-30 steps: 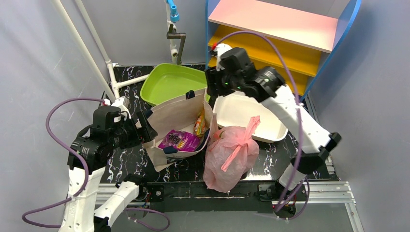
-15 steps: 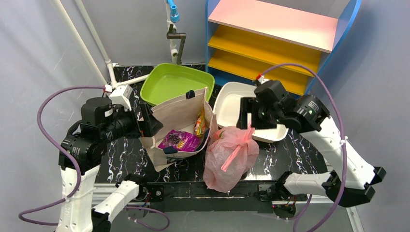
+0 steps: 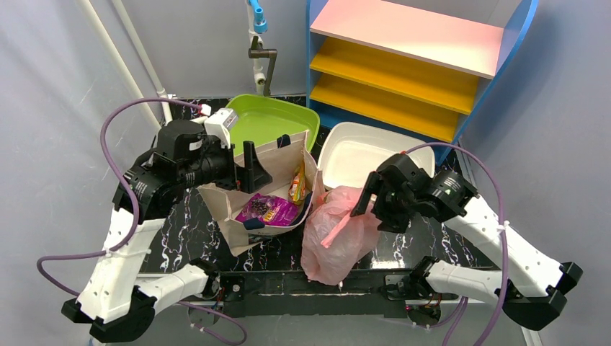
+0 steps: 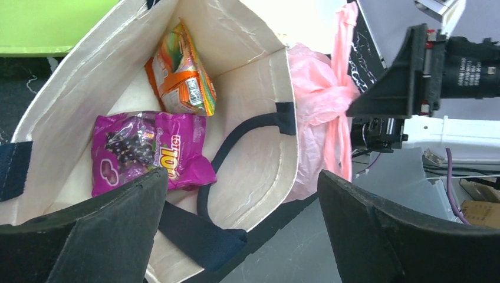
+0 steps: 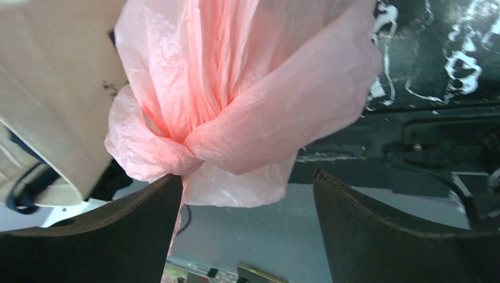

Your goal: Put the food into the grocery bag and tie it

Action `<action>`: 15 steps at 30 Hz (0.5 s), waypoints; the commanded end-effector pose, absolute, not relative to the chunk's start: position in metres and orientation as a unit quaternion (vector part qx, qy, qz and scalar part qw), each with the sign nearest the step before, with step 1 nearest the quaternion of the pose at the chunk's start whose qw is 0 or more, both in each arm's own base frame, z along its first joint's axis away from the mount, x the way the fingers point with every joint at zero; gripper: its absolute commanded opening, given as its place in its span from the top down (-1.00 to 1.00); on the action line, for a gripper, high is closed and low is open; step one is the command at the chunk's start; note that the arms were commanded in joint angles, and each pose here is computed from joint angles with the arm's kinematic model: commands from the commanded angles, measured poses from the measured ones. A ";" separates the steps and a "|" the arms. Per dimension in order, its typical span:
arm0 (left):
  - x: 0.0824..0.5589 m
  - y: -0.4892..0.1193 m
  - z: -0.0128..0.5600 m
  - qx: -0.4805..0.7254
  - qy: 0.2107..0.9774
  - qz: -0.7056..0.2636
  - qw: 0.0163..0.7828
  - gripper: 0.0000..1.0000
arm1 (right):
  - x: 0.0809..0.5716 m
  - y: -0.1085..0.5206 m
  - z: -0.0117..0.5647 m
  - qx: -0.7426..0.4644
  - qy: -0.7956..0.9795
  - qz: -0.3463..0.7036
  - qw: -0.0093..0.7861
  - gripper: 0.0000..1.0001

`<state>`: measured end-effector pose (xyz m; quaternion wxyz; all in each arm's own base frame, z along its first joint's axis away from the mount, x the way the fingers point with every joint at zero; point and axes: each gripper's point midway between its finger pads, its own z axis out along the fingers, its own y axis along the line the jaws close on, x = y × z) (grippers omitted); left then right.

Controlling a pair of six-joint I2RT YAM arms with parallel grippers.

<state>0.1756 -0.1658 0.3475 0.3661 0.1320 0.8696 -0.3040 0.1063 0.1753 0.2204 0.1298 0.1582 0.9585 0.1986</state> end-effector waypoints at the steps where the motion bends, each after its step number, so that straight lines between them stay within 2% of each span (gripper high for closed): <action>1: 0.166 -0.165 0.356 0.134 0.857 -0.314 0.386 -0.96 | 0.136 0.199 0.235 0.191 0.934 0.248 0.171 -0.77; 8: 0.150 -0.149 0.346 0.131 0.861 -0.298 0.390 -0.95 | 0.147 0.197 0.259 0.219 0.906 0.290 0.217 -0.80; 15: 0.145 -0.146 0.340 0.126 0.862 -0.299 0.389 -0.95 | 0.146 0.197 0.244 0.255 0.898 0.297 0.204 -0.82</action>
